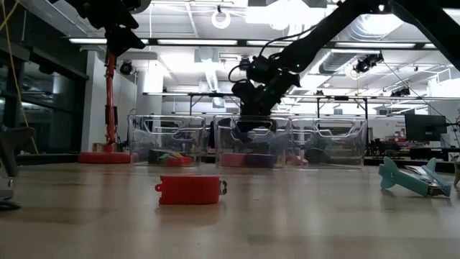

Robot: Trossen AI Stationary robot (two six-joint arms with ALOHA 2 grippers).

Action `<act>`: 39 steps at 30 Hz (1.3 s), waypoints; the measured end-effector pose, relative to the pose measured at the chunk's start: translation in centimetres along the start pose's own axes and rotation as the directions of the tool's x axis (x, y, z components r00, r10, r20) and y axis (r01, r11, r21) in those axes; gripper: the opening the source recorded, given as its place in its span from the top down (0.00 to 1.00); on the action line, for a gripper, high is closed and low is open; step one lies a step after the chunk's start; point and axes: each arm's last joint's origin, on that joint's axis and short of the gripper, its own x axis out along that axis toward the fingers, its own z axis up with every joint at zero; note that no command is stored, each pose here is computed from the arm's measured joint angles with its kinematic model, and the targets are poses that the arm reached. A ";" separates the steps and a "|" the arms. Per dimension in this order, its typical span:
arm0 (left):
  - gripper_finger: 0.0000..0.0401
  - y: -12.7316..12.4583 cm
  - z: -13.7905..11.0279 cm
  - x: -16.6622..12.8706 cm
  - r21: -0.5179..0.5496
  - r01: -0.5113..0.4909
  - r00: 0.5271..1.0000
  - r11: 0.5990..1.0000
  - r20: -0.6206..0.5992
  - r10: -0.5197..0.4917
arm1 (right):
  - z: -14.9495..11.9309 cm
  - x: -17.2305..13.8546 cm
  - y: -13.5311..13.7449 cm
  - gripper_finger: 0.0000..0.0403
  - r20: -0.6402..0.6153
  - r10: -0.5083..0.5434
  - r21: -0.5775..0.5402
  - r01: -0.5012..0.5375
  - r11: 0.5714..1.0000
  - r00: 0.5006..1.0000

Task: Pick and place Stapler, Stapler remover, tape
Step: Put the blue tape into the middle transparent bin, then put the gray staple remover into the right transparent bin

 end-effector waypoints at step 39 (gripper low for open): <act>0.44 0.0 0.0 0.0 0.000 0.003 1.000 1.000 0.000 -0.003 | 3.8 -5.4 4.4 0.69 -0.142 -0.151 -0.201 0.121 0.972 0.978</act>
